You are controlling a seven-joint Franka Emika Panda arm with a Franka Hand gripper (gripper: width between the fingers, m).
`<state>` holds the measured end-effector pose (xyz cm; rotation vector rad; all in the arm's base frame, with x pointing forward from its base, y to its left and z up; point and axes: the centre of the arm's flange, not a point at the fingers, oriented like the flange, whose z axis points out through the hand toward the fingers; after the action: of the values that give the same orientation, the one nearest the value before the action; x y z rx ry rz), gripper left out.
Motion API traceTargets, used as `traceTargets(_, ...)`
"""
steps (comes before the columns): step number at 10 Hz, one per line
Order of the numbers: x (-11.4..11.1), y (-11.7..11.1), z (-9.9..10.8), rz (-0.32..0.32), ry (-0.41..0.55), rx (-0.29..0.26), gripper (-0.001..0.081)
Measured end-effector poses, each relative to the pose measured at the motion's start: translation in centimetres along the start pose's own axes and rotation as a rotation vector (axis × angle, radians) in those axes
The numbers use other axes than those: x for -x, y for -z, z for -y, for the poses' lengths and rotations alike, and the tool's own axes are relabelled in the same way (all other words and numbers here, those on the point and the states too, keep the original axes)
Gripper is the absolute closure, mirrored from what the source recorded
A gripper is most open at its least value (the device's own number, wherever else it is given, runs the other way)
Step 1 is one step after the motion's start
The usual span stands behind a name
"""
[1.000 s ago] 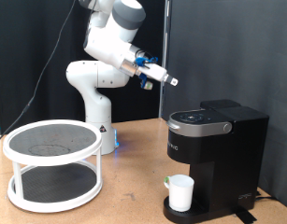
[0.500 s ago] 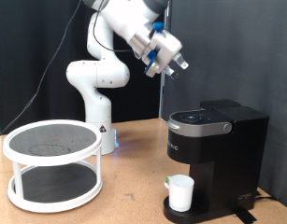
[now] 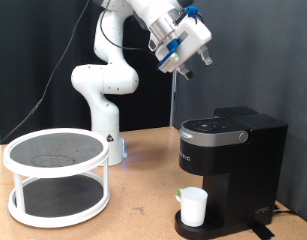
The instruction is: Make a cup of coffee with the keurig machine
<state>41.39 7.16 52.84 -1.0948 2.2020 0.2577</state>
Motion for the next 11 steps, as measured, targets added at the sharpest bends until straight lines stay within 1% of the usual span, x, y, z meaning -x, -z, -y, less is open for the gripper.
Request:
traceTargets(1,0.4,-0.1,0.0,-0.062,0.014,-0.015,0.0072)
traceTargets(2,1.2,-0.2,-0.2,-0.148,0.02,0.013,0.0072)
traceTargets(3,2.2,-0.2,0.0,-0.205,-0.001,0.038,0.0072)
traceTargets(4,3.0,-0.5,0.7,-0.238,-0.043,0.056,0.0072)
traceTargets(5,3.6,-0.9,1.5,-0.261,-0.076,0.067,0.0072)
traceTargets(7,4.3,-2.2,3.2,-0.303,-0.088,0.071,0.0072)
traceTargets(9,4.6,-3.7,4.5,-0.328,-0.064,0.056,0.0072)
traceTargets(11,4.4,-5.2,4.9,-0.357,-0.029,0.048,0.0072)
